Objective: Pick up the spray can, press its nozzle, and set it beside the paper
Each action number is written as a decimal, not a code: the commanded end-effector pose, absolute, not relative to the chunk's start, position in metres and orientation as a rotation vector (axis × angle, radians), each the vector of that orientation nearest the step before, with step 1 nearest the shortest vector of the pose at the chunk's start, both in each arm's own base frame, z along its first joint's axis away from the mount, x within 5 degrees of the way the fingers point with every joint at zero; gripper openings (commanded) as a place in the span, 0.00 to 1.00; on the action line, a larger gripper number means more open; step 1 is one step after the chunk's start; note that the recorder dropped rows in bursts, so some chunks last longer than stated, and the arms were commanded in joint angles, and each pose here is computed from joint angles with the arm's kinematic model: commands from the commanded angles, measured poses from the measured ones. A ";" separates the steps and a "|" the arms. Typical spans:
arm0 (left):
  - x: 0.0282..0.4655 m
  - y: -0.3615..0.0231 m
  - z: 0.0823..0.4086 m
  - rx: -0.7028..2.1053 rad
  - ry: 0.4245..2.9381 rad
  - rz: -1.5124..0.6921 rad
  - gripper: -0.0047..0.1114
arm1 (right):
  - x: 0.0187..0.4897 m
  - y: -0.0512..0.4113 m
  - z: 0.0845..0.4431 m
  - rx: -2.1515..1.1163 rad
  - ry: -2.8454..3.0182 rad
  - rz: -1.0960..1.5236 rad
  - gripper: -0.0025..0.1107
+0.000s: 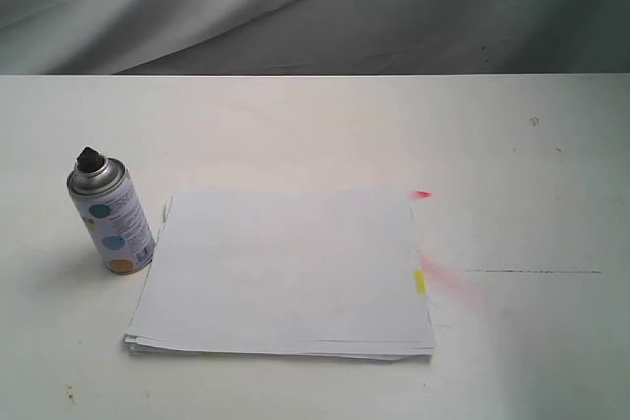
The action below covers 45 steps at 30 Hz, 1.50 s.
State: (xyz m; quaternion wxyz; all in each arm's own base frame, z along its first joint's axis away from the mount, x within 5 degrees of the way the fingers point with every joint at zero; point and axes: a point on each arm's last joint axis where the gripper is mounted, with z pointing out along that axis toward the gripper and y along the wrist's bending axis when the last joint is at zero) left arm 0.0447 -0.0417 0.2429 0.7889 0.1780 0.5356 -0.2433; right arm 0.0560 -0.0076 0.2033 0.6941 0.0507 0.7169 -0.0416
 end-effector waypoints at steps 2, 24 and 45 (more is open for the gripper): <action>0.045 -0.042 0.241 0.385 1.161 -0.528 0.04 | 0.056 -0.008 0.202 0.115 1.607 -0.105 0.02; 0.045 -0.042 0.241 0.419 1.147 -0.478 0.04 | 0.056 -0.008 0.202 0.115 1.607 -0.105 0.02; 0.062 -0.020 0.218 0.188 1.455 -0.292 0.04 | 0.056 -0.008 0.202 0.115 1.607 -0.105 0.02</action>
